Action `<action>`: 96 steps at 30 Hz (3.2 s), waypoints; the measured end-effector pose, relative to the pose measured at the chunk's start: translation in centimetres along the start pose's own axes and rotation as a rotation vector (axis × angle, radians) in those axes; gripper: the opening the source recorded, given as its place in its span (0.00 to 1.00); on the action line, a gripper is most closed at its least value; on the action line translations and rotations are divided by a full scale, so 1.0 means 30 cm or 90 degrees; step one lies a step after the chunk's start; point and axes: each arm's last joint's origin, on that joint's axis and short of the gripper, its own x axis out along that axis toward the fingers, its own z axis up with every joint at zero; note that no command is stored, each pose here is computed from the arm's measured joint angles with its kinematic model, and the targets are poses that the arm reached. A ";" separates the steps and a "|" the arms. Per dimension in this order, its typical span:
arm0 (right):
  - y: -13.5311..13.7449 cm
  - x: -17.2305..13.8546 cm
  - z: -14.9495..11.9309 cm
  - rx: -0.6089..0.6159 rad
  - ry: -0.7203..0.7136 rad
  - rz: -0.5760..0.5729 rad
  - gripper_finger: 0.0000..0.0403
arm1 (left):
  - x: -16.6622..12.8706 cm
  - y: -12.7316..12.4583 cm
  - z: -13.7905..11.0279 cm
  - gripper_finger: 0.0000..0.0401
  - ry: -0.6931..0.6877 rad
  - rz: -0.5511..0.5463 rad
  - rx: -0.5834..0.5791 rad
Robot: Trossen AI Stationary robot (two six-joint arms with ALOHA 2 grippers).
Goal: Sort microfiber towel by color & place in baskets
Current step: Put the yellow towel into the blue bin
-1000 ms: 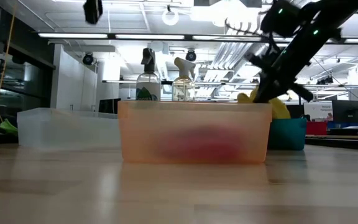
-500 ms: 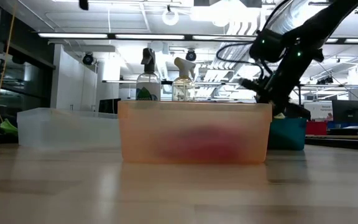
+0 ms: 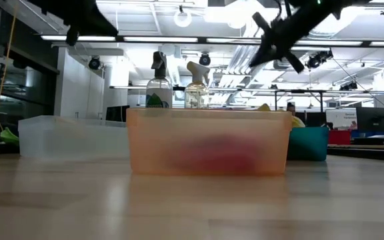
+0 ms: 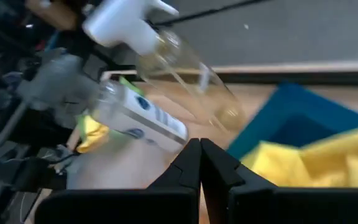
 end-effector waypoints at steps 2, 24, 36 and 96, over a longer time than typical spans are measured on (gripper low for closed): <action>0.019 -0.011 0.024 -0.026 -0.007 0.010 0.01 | 0.012 0.007 -0.005 0.10 0.020 0.004 -0.003; 0.007 -0.030 0.090 -0.191 -0.017 -0.030 0.55 | 0.187 0.206 -0.124 0.52 0.609 0.499 -0.024; 0.000 -0.030 0.084 -0.198 0.001 -0.038 0.55 | 0.222 0.325 -0.242 0.52 0.663 0.450 -0.052; 0.358 -0.116 -0.075 -0.407 -0.170 0.458 0.55 | 0.079 -0.343 0.711 0.00 -0.034 -0.289 0.001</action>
